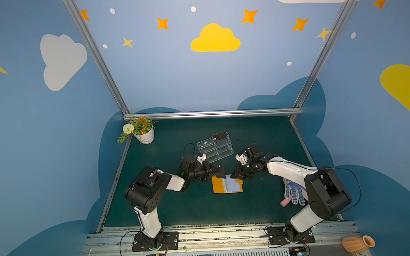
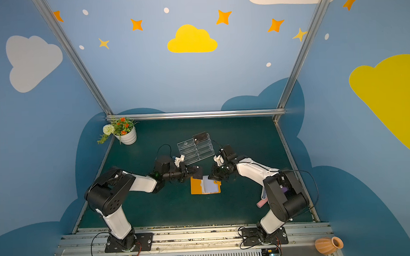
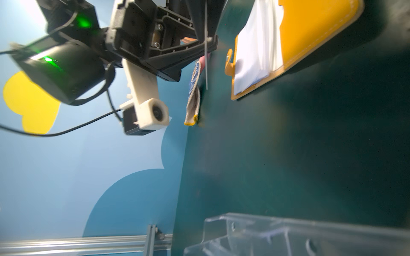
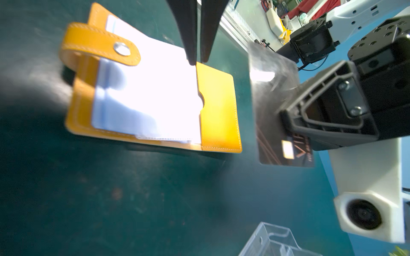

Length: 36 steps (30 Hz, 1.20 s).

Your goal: Take the credit cards out of the card holder

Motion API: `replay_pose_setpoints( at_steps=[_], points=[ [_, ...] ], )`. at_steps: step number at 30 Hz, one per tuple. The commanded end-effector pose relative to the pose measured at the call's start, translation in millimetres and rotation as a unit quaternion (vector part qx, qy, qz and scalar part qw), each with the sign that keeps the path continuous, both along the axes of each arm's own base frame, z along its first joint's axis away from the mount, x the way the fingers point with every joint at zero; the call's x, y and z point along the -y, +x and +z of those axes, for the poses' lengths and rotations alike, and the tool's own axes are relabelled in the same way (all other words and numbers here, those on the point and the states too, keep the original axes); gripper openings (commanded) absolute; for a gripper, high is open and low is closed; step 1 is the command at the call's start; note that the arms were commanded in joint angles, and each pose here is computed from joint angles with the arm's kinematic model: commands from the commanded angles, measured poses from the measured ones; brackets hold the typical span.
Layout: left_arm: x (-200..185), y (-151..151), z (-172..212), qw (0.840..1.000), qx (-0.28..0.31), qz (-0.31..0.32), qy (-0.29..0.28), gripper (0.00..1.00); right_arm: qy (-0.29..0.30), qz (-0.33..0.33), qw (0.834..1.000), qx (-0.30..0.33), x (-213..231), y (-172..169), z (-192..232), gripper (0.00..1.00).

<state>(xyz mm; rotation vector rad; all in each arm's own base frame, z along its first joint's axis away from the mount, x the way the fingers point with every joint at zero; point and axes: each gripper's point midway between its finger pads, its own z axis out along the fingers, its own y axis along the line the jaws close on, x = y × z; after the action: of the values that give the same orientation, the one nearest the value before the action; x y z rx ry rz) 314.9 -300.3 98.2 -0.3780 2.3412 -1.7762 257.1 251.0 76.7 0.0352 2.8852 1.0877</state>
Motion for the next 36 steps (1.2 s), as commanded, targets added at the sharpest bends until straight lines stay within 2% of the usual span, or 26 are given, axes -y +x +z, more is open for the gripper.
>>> replay_pose_setpoints(
  at_steps=[1, 5, 10, 21, 30, 36],
  points=[
    [-1.0, 9.4, 28.9, 0.999, 0.028, -0.005, -0.028, 0.04, 0.011, -0.006, 1.000, 0.017, 5.8, 3.0, 10.9, 0.00],
    [-3.2, 22.4, 53.1, 0.998, 0.037, 0.000, -0.054, 0.04, 0.013, -0.008, 1.000, 0.025, 11.8, 5.6, 17.8, 0.00],
    [-10.8, 43.5, 77.5, 0.997, 0.049, 0.004, -0.054, 0.04, 0.020, -0.013, 0.999, 0.026, 16.5, 7.0, 20.4, 0.00],
    [-31.4, 120.1, 128.7, 0.994, 0.092, 0.010, -0.055, 0.04, 0.022, -0.012, 0.999, 0.020, 21.0, 5.6, 17.4, 0.00],
    [-50.2, 181.0, 140.6, 0.992, 0.112, 0.007, -0.052, 0.04, 0.025, -0.012, 1.000, 0.010, 24.1, 8.2, 9.9, 0.00],
    [-56.3, 206.9, 136.3, 0.991, 0.125, -0.007, -0.045, 0.04, 0.032, -0.013, 0.999, 0.001, 22.9, 14.5, 3.9, 0.00]
  ],
)
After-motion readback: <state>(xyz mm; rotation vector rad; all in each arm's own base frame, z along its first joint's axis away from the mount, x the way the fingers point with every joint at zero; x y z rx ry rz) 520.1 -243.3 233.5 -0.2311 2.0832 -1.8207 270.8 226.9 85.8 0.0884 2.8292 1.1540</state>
